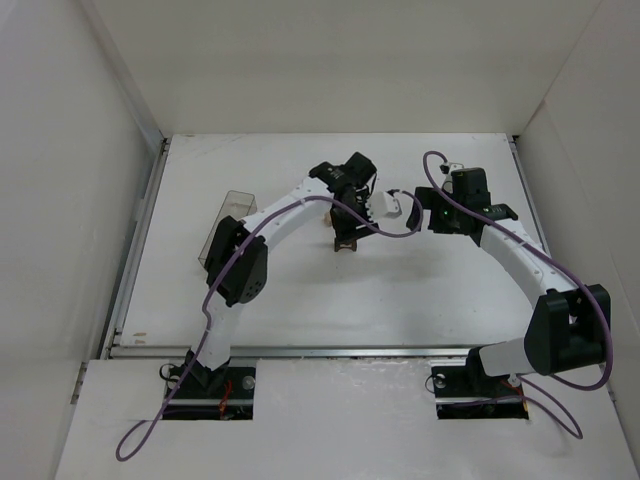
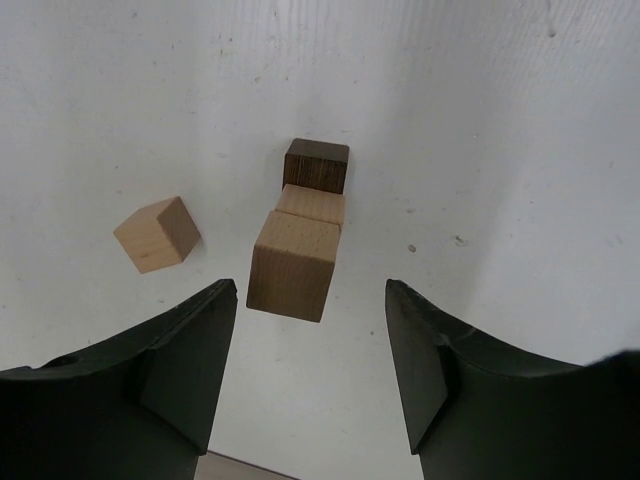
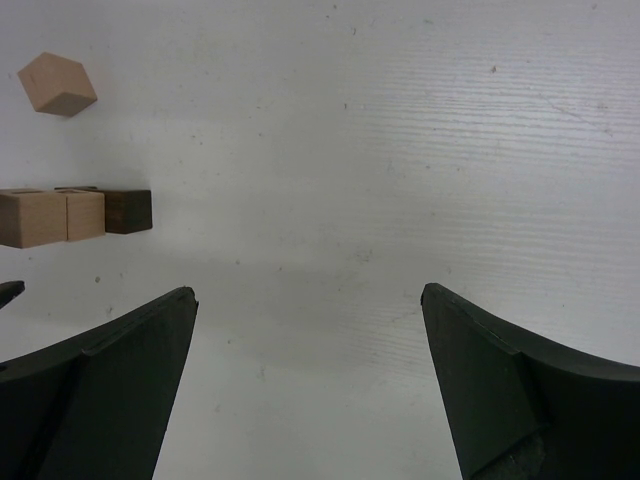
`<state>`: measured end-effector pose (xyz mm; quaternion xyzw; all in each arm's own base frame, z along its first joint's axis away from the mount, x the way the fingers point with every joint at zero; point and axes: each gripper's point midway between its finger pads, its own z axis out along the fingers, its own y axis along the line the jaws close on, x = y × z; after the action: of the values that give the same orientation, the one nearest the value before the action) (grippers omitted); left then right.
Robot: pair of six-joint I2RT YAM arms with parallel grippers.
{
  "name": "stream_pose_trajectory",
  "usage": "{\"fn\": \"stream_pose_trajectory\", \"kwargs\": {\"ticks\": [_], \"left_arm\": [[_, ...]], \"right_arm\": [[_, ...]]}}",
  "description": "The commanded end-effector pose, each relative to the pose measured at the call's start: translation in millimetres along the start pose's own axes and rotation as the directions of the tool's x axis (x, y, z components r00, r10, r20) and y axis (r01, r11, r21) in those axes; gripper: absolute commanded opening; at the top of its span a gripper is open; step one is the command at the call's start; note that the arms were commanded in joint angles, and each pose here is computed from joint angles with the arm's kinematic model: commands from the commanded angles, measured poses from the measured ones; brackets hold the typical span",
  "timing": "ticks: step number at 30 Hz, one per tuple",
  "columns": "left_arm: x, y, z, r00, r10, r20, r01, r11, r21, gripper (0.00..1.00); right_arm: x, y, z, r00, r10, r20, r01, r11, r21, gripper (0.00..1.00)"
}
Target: Build the wood block tower
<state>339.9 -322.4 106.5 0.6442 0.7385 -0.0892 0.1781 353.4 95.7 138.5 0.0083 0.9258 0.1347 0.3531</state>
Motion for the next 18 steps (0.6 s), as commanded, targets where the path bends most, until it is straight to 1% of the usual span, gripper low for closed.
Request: {"fn": "stream_pose_trajectory", "kwargs": {"ticks": [1, 4, 5, 6, 7, 8, 9, 10, 11, 12, 14, 15, 16, 17, 18], "left_arm": [[-33, -7, -59, 0.986, 0.014, 0.166, -0.015, 1.0, 0.003, 0.58], [-50, -4, -84, 0.966, -0.001, 0.257, 0.007, 1.0, -0.021, 0.59], [-58, -5, -99, 0.953, 0.004, 0.303, 0.006, 0.999, -0.032, 0.59], [-59, 1, -109, 0.943, -0.031, 0.332, 0.047, 0.998, -0.04, 0.59], [-68, 11, -120, 0.923, -0.037, 0.383, 0.071, 0.995, -0.075, 0.59], [-70, 14, -133, 0.905, -0.055, 0.422, 0.101, 0.991, -0.088, 0.59], [-65, 29, -141, 0.887, -0.09, 0.453, 0.152, 0.983, -0.102, 0.59], [-70, 42, -152, 0.851, -0.125, 0.509, 0.214, 0.969, -0.12, 0.57], [-64, 49, -154, 0.835, -0.158, 0.527, 0.253, 0.961, -0.113, 0.56], [-54, 65, -161, 0.812, -0.196, 0.549, 0.308, 0.944, -0.12, 0.54], [-47, 81, -168, 0.786, -0.233, 0.573, 0.366, 0.922, -0.127, 0.5], [-39, 89, -156, 0.786, -0.276, 0.554, 0.404, 0.907, -0.121, 0.47], [-28, 97, -148, 0.797, -0.302, 0.524, 0.432, 0.89, -0.144, 0.46], [-18, 101, -142, 0.797, -0.34, 0.499, 0.462, 0.876, -0.141, 0.46], [-16, 101, -134, 0.802, -0.353, 0.482, 0.465, 0.875, -0.132, 0.46]], "right_arm": [[-12, 2, -2, 0.999, -0.014, 0.038, 0.014, 1.0, -0.012, 1.0], [-15, 7, 2, 1.0, -0.013, 0.028, 0.014, 0.999, -0.034, 1.0], [-15, 9, 2, 1.0, -0.014, 0.025, 0.015, 0.999, -0.047, 1.0], [-18, 9, 4, 1.0, -0.014, 0.025, 0.015, 0.999, -0.047, 1.0], [-23, 11, 6, 0.999, -0.014, 0.031, 0.016, 0.999, -0.048, 1.0], [-27, 12, 4, 0.999, -0.015, 0.04, 0.017, 0.999, -0.05, 1.0], [-28, 12, 7, 0.999, -0.015, 0.035, 0.017, 0.999, -0.049, 1.0], [-33, 13, 6, 0.999, -0.005, 0.045, 0.008, 0.999, -0.052, 1.0], [-38, 13, 7, 0.999, -0.006, 0.053, 0.008, 0.999, -0.045, 1.0], [-39, 11, 10, 0.998, 0.008, 0.057, -0.006, 0.999, -0.036, 1.0], [-51, 15, 7, 0.996, 0.016, 0.089, -0.012, 0.999, -0.045, 1.0], [-52, 16, 10, 0.995, 0.042, 0.089, -0.038, 0.998, -0.047, 1.0], [-59, 19, 9, 0.993, 0.049, 0.111, -0.043, 0.998, -0.055, 1.0], [-59, 18, 13, 0.992, 0.058, 0.11, -0.052, 0.997, -0.056, 1.0], [-57, 18, 16, 0.993, 0.068, 0.099, -0.063, 0.997, -0.054, 1.0]]}}
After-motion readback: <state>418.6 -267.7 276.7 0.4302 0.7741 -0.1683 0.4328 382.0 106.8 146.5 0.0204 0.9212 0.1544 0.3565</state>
